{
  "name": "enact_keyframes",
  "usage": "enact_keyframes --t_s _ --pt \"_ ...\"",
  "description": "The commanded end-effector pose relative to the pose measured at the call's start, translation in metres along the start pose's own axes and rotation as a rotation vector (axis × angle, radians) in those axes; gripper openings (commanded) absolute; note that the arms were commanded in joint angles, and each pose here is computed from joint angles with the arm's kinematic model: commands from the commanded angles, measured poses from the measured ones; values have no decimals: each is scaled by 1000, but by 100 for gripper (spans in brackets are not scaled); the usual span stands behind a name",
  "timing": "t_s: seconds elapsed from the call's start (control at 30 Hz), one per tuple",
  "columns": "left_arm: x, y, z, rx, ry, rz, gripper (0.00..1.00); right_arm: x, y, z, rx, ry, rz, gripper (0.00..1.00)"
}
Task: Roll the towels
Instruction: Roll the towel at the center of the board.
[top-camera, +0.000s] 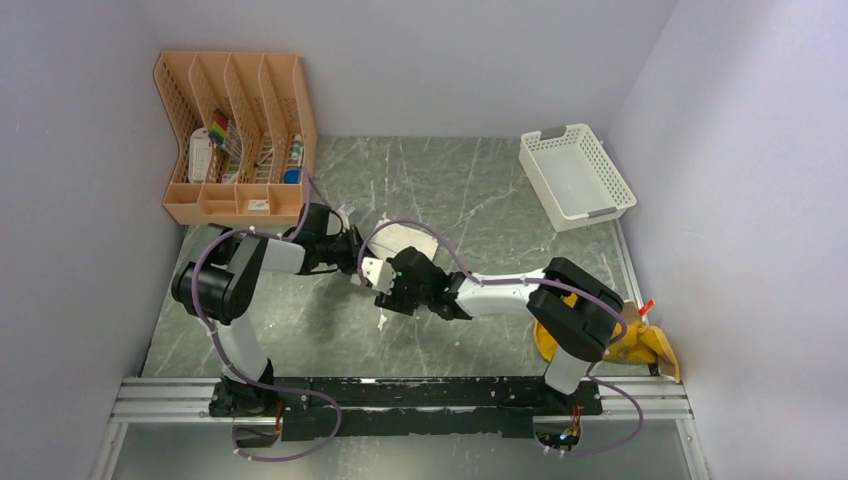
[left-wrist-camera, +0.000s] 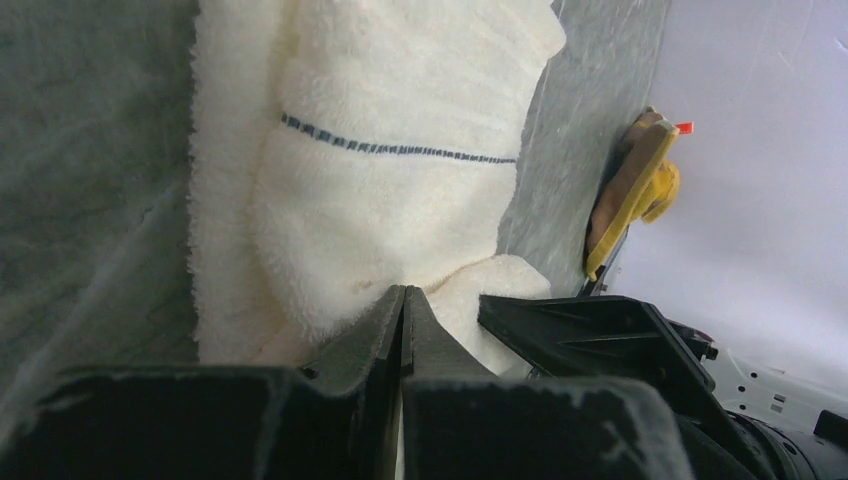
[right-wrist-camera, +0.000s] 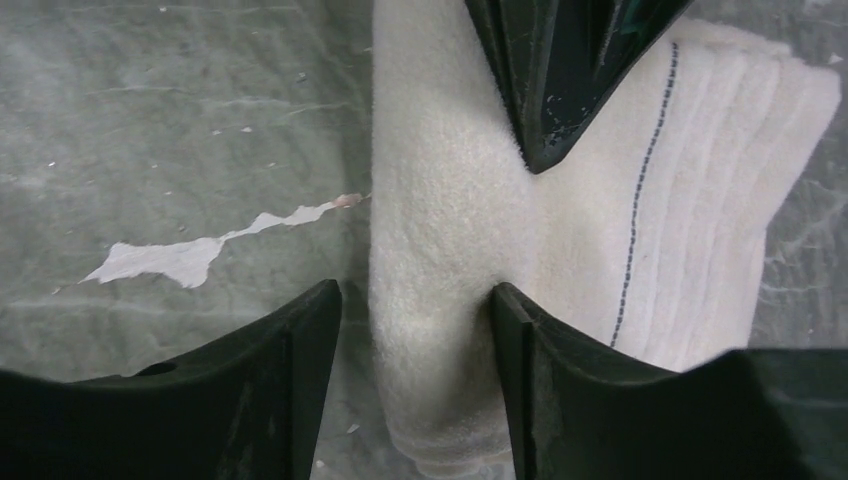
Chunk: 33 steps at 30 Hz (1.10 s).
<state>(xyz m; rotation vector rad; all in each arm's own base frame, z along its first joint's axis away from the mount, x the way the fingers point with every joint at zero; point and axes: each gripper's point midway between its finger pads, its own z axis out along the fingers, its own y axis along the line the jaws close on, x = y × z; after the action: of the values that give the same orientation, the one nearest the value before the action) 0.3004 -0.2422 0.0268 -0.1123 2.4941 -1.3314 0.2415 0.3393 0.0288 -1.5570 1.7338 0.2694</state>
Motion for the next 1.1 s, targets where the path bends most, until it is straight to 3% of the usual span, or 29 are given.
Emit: enact_keyframes --t_s 0.0,0.23,0.53,0.77,1.07 --pt "-4 0 3 -25 20 31 12 8 -10 6 85 23 62 53" --pt "-45 -25 -12 -40 -47 78 17 15 -8 12 90 32 181 36" --pt "-110 -55 -80 -31 -280 112 28 5 -17 6 -103 -89 456 31" --pt "-93 -56 -87 -14 -266 132 29 5 -28 6 -258 -126 684 31" --pt "-52 -55 -66 50 -168 153 28 11 -44 14 -383 -145 911 33"
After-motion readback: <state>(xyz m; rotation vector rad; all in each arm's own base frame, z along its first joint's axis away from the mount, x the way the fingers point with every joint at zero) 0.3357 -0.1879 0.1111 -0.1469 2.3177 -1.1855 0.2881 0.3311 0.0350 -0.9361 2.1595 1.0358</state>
